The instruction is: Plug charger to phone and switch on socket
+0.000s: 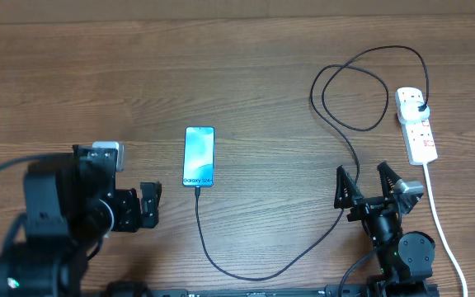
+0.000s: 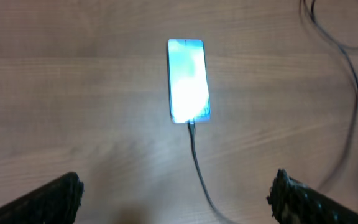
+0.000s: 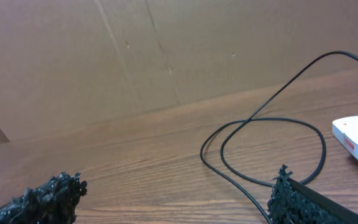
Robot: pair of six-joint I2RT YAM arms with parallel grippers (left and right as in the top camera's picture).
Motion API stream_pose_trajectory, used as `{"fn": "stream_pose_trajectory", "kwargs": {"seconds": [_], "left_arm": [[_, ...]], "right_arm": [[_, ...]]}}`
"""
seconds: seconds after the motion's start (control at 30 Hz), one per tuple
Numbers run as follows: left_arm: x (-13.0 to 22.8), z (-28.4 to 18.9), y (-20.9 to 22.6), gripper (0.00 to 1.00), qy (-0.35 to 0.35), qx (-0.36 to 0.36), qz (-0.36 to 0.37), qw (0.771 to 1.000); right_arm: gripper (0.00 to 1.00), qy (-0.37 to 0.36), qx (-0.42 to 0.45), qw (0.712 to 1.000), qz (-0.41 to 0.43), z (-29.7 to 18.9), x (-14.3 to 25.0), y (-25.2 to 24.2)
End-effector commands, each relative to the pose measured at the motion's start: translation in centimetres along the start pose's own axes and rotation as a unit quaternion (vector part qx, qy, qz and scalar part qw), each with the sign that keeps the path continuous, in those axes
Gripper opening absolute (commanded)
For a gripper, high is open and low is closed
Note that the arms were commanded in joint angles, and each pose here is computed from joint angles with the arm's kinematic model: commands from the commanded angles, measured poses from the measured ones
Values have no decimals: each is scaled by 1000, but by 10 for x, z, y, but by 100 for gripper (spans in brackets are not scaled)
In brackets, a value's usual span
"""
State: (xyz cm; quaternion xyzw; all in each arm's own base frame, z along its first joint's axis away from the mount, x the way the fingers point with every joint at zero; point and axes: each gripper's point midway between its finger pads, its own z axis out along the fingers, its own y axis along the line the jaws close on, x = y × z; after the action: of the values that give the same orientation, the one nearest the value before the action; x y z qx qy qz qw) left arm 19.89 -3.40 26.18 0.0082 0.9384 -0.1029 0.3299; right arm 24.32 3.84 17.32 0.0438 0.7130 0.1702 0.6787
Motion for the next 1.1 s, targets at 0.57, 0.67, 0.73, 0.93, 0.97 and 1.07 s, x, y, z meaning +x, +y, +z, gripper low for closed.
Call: {"fn": "stream_pose_trajectory", "kwargs": {"seconds": [0.57, 0.67, 0.73, 0.93, 0.97, 1.07], "left_arm": [[-17, 40, 11, 100, -355, -4, 108, 929], [-22, 37, 12, 100, -403, -13, 121, 907], [-23, 36, 13, 100, -431, -17, 126, 894], [-21, 37, 18, 100, -470, -43, 153, 868], [-20, 38, 19, 100, -473, -47, 155, 866], [-15, 42, 24, 100, -476, -57, 154, 864]], "right_arm": [[100, -1, -1, 1000, -1, 0, 2, 0], [100, -1, -1, 1000, -1, 0, 2, 0], [100, -1, -1, 1000, -1, 0, 2, 0], [100, -1, -1, 1000, -1, 0, 2, 0], [100, -2, -1, 1000, -1, 0, 2, 0], [100, -2, -1, 1000, -1, 0, 2, 0]]}}
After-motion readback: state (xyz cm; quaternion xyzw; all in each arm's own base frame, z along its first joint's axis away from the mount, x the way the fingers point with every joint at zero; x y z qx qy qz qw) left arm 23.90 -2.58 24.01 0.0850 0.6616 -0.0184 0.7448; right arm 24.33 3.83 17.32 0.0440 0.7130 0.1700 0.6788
